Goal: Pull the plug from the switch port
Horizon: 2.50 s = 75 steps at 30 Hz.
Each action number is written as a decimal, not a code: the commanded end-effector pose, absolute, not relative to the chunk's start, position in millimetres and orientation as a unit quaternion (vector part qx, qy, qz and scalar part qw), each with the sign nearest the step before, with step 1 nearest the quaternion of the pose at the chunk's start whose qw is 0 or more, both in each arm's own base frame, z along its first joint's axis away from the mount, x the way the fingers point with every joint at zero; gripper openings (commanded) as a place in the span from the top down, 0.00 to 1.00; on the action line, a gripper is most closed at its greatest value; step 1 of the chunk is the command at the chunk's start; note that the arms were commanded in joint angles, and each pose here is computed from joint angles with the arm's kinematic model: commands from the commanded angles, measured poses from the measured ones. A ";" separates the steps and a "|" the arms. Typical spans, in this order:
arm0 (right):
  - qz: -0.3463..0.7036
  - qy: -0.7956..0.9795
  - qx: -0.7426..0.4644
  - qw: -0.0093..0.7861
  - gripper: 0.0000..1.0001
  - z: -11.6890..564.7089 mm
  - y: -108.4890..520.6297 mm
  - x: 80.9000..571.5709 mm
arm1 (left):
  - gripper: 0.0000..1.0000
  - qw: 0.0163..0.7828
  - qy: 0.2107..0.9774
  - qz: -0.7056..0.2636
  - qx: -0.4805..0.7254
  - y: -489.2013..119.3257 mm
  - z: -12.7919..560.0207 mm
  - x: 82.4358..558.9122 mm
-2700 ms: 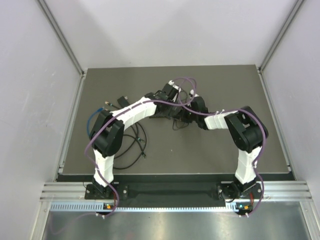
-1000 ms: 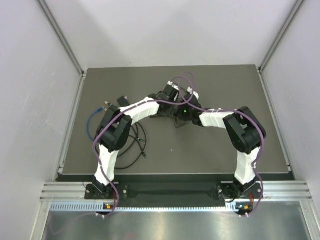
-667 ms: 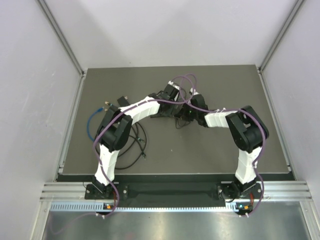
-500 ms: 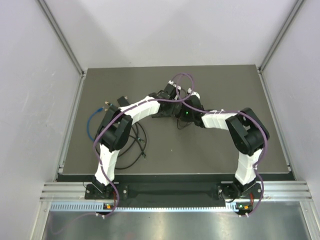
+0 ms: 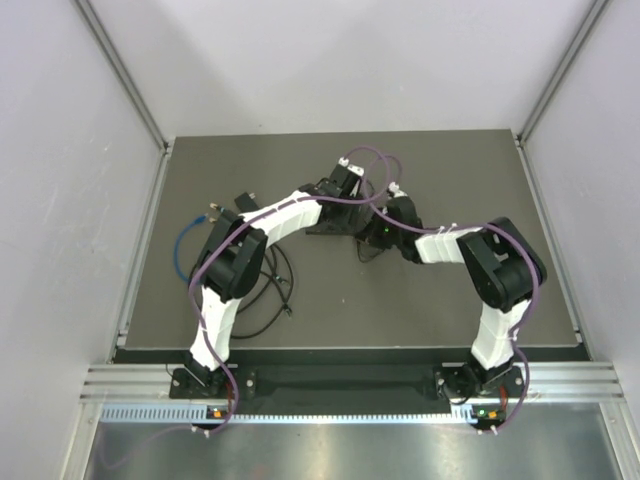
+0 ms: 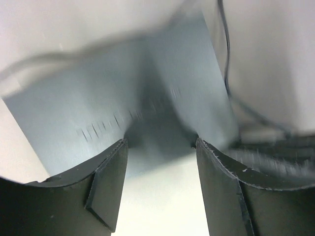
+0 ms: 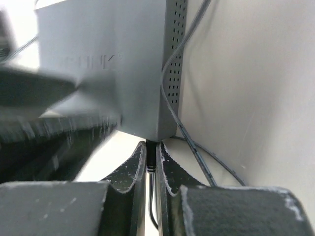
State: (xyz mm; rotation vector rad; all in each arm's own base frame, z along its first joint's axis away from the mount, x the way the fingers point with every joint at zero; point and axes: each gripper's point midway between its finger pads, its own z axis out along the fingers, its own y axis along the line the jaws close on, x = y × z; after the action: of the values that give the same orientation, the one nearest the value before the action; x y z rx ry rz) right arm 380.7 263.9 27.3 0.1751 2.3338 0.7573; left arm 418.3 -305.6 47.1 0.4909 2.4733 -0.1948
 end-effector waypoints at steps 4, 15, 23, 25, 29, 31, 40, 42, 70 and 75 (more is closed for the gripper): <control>0.411 0.881 0.059 0.226 1.00 28.4 282.2 334.6 | 0.38 0.202 0.965 -0.024 0.168 -270.5 -42.8 391.9; 0.187 0.922 0.024 0.337 1.00 53.3 228.0 345.2 | 0.37 0.231 0.961 -0.036 0.151 -270.7 -21.2 399.4; 0.141 0.918 0.059 0.366 1.00 70.5 149.7 352.6 | 0.33 0.273 0.950 -0.089 0.124 -269.3 38.5 409.1; 0.133 0.917 0.069 0.369 1.00 75.7 131.9 356.2 | 0.32 0.283 0.947 -0.098 0.117 -268.8 53.7 408.7; 0.106 0.908 0.088 0.395 1.00 93.1 108.7 378.0 | 0.32 0.290 0.943 -0.125 0.105 -269.1 72.6 397.1; 0.089 0.902 0.105 0.410 1.00 101.9 95.1 394.1 | 0.32 0.304 0.937 -0.137 0.101 -268.1 88.1 392.9; 0.006 0.839 0.177 0.514 1.00 192.6 16.3 527.2 | 0.31 0.329 0.925 -0.180 0.066 -252.6 126.5 354.4; 0.003 0.820 0.176 0.545 1.00 228.1 7.8 564.9 | 0.31 0.325 0.920 -0.209 0.069 -257.7 134.6 342.5; -0.015 0.863 0.099 0.495 0.63 111.2 16.3 653.6 | 0.32 0.346 0.893 -0.260 0.121 -251.6 197.8 301.3; -0.018 0.856 0.097 0.507 0.41 158.7 16.2 638.7 | 0.27 0.348 0.886 -0.283 0.119 -253.0 209.4 290.4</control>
State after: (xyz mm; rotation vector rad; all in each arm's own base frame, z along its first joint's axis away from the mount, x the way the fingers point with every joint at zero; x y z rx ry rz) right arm 642.3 13.0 93.4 0.2552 2.1405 -0.0462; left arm 298.9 -250.3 183.3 0.2871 2.3704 -0.6664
